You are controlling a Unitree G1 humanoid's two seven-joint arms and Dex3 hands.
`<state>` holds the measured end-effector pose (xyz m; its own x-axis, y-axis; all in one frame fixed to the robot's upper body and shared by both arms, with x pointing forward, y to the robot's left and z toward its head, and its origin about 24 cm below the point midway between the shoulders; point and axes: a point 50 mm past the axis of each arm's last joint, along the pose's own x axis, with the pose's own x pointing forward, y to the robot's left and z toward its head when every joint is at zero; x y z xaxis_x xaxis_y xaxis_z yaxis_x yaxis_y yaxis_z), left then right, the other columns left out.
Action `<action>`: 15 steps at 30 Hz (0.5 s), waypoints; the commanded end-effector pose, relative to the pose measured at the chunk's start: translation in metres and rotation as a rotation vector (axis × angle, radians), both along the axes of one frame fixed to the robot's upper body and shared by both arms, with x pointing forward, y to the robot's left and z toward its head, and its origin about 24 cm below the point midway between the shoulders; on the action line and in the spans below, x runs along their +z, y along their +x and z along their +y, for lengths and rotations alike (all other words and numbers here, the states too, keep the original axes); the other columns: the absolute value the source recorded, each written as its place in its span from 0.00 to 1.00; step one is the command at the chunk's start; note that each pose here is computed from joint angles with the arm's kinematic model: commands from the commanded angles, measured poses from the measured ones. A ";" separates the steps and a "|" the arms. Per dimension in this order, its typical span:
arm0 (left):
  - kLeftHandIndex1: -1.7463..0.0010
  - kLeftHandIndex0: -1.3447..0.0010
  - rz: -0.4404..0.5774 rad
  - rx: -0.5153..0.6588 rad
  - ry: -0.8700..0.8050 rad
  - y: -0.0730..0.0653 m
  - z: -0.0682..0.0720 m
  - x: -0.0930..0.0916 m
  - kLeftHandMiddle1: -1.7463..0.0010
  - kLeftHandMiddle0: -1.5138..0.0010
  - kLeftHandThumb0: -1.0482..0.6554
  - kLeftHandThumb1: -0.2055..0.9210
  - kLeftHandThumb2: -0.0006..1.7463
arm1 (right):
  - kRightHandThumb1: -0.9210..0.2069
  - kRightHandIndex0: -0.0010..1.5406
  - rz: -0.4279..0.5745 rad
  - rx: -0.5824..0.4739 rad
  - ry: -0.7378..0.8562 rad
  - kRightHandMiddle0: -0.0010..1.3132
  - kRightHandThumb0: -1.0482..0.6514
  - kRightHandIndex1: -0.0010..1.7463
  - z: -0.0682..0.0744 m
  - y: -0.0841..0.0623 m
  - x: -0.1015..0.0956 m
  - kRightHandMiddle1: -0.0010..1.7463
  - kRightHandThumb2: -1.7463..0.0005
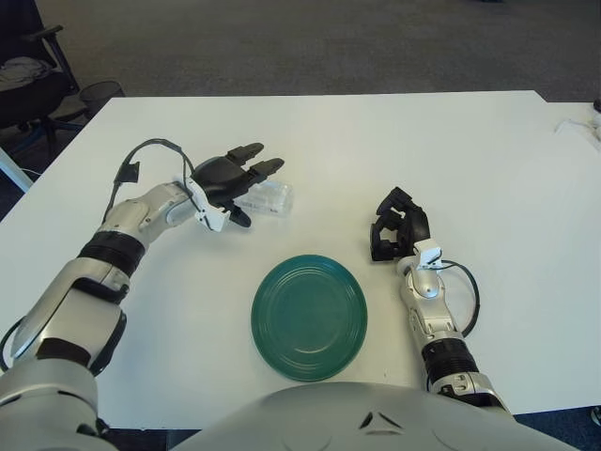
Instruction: Put the bottle into the plate.
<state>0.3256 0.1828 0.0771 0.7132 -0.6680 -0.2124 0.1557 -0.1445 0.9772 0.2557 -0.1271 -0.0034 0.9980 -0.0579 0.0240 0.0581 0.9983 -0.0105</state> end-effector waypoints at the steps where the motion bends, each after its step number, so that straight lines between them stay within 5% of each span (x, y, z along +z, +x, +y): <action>1: 1.00 1.00 -0.003 -0.032 0.009 0.003 -0.005 0.005 1.00 1.00 0.00 0.97 0.06 | 0.93 0.65 0.152 -0.013 0.014 0.55 0.62 0.89 -0.002 -0.016 -0.028 1.00 0.00; 15: 1.00 1.00 0.021 -0.097 0.012 0.005 -0.017 0.002 1.00 1.00 0.00 1.00 0.09 | 0.93 0.64 0.153 -0.018 0.027 0.56 0.62 0.89 -0.002 -0.015 -0.027 1.00 0.00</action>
<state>0.3268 0.1700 0.0763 0.6490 -0.7241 -0.2334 0.1689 -0.1620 0.9722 0.2558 -0.1278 -0.0034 0.9981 -0.0576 0.0236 0.0574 0.9983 0.0074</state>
